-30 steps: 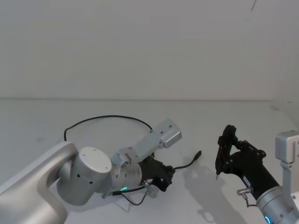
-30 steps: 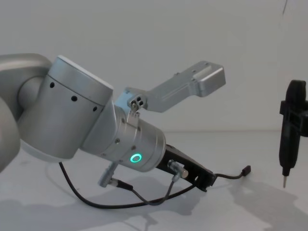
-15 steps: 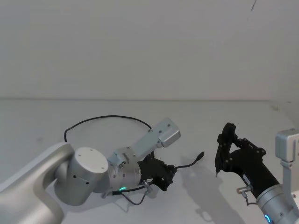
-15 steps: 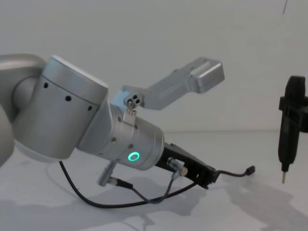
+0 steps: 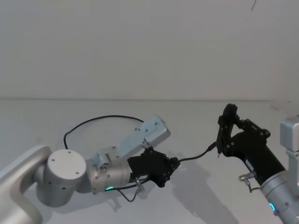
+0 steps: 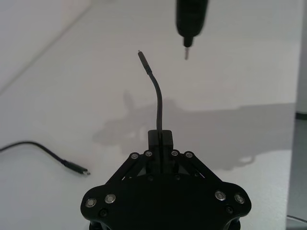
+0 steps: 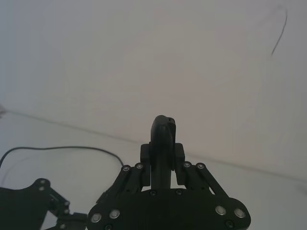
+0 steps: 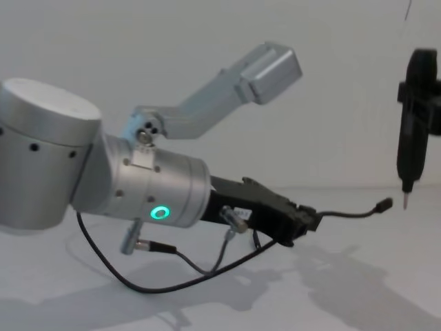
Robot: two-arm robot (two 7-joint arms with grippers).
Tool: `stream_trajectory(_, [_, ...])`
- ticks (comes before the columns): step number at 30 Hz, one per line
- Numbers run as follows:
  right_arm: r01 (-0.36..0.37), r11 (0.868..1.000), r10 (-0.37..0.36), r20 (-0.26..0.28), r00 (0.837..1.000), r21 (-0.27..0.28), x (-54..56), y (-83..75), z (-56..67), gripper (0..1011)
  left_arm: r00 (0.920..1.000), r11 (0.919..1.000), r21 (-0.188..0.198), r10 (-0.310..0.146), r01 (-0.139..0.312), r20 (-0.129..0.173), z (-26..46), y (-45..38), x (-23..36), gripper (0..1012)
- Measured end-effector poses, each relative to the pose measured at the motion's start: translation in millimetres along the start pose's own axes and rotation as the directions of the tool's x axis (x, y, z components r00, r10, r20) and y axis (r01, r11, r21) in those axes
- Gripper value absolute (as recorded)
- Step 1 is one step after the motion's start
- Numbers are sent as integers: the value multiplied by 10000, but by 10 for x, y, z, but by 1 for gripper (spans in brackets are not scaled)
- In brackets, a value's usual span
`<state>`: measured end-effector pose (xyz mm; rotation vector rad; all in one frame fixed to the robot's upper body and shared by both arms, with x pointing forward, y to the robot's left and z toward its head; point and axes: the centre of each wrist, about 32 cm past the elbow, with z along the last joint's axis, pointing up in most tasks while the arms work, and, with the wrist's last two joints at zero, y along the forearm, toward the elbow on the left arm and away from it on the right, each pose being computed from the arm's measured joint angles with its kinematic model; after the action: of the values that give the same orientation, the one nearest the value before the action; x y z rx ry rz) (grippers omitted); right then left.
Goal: Pick up the data cable with the one hand.
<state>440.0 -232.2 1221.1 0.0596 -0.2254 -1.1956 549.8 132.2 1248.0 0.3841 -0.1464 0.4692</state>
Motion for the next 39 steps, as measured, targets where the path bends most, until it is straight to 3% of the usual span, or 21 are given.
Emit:
stream_trajectory(7, [14, 9994, -32, 510, 9987, 356, 17, 17, 132, 279, 9978, 9960, -825, -306, 354, 589, -49, 144, 45, 34])
stream_trajectory(16, [231, 9974, -309, 1150, 9929, 685, 78, 29, 269, 279, 9938, 9897, -1299, -478, 607, 1003, -75, 236, 70, 34])
stream_trajectory(27, [443, 9951, -561, 1367, 9890, 880, 153, 36, 327, 279, 9908, 9854, -1534, -552, 740, 1234, -87, 285, 83, 34])
stream_trajectory(39, [341, 9944, -431, 901, 9950, 998, 217, 139, 247, 279, 9893, 9834, -1626, -586, 802, 1334, -93, 307, 89, 34])
